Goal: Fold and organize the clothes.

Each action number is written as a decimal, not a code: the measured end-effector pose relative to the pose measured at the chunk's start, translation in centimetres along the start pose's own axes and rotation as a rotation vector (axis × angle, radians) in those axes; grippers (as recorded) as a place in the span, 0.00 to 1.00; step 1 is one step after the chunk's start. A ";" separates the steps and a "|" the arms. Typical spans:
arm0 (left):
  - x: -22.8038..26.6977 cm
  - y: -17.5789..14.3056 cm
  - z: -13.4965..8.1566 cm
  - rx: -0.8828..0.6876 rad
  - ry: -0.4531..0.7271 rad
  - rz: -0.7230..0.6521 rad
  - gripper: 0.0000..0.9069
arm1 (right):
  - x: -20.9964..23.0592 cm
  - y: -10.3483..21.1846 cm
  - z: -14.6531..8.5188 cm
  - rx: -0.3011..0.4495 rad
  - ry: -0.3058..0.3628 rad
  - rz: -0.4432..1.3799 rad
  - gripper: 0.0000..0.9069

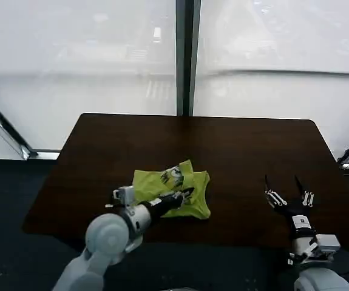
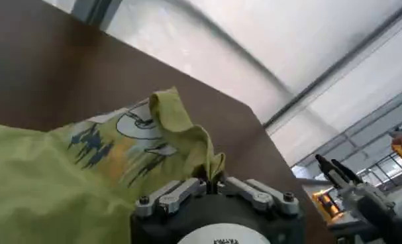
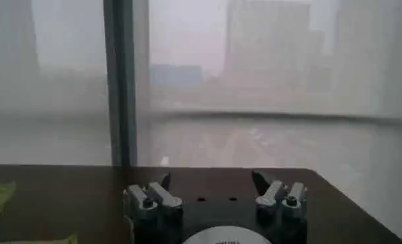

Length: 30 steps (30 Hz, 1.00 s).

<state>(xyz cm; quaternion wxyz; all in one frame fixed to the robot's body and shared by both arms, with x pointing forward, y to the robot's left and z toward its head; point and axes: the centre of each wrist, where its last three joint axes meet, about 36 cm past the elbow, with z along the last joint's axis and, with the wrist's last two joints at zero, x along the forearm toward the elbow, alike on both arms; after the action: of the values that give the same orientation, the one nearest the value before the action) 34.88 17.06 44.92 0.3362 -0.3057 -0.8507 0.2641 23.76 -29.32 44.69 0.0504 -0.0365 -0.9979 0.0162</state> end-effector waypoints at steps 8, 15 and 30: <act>-1.2 -0.4 0.8 -0.001 0.010 0.001 0.31 | 0.0 0.3 0.3 0.002 0.005 -0.001 0.97; -1.8 -0.9 1.5 0.003 0.010 0.020 0.97 | -0.4 0.6 0.8 0.018 0.010 -0.022 0.97; -3.4 -3.2 2.5 0.000 -0.005 0.037 0.97 | -1.4 2.6 1.9 0.063 0.025 -0.144 0.97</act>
<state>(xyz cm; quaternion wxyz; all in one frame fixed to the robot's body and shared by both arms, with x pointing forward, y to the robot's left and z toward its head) 33.97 11.88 44.07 0.3288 -0.3208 -0.8459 0.2710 25.10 -26.88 42.56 0.0652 0.0367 -0.9963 0.0434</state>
